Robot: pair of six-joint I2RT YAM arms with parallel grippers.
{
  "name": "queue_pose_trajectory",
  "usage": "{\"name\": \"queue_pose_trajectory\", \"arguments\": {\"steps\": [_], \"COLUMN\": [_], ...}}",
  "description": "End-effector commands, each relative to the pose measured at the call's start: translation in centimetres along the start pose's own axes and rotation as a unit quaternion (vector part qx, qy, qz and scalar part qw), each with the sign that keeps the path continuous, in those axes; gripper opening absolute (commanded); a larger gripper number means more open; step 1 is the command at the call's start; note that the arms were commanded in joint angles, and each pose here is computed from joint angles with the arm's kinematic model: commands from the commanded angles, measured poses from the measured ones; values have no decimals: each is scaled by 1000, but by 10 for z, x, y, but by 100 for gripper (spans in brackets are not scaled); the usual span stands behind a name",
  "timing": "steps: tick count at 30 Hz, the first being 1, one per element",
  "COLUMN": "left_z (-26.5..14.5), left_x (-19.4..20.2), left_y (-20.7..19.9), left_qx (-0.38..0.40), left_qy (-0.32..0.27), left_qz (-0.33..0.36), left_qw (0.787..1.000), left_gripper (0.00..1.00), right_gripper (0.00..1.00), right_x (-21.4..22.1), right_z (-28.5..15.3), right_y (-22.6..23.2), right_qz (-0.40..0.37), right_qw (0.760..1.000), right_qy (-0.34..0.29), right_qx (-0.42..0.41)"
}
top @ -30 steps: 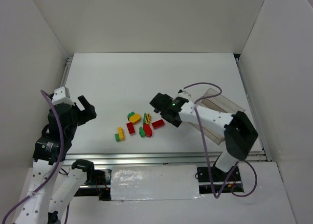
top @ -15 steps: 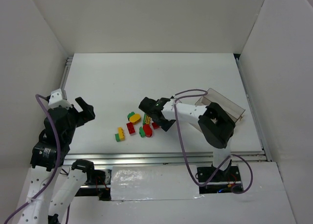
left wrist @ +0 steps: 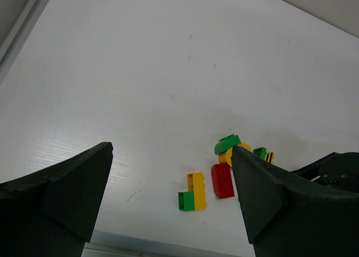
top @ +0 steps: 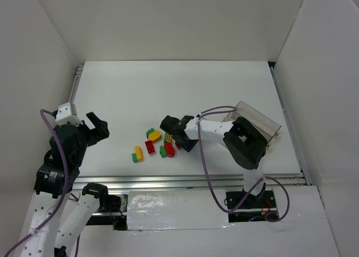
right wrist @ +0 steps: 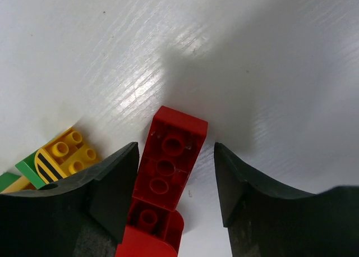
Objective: Sort the legos into containers by color
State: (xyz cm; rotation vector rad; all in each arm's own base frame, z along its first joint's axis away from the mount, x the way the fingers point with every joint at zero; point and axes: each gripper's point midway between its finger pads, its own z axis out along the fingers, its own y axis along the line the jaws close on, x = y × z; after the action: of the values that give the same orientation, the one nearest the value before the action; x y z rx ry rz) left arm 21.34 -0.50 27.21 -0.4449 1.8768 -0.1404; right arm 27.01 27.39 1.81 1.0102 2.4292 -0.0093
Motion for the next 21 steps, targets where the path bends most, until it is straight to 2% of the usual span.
{"name": "queue_pose_trajectory", "arguments": {"steps": [1,2,7,9,10,14,18,20,21], "left_z": [-1,-1,-1,-1,-1,0,2,3,3], "left_x": [-10,-9,-9,-9,-9,-7,-7,-6,-6], "left_y": [-7,-7,-8,-8,-8,-9,-10,-10,-10], "left_qx": [19,19,21,22,21,22,24,24,24], "left_qy": [-19,-19,-19,-18,-18,-15,-13,-11,-10], "left_qz": [6,6,7,8,8,9,10,11,12], "left_qw": [1000,1000,1000,1000,1000,1000,1000,1000,1000], "left_gripper": [100,99,99,100,100,100,99,100,99], "right_gripper": [63,57,40,10,0,0,0,0,0], "right_x": [-6,-9,-21,-29,-33,-60,-91,-126,-129], "right_z": [2,0,-6,-13,-16,-47,-73,-75,-71], "right_y": [-3,-3,-5,1,-1,15,29,24,18], "right_qz": [25,30,32,31,30,21,-58,-55,-99], "right_qw": [1000,999,999,998,998,994,982,979,975], "right_qy": [-15,-15,-28,-37,-42,-64,-68,-67,-54], "right_qx": [-9,-13,-28,-44,-40,-91,-166,-182,-191]}}
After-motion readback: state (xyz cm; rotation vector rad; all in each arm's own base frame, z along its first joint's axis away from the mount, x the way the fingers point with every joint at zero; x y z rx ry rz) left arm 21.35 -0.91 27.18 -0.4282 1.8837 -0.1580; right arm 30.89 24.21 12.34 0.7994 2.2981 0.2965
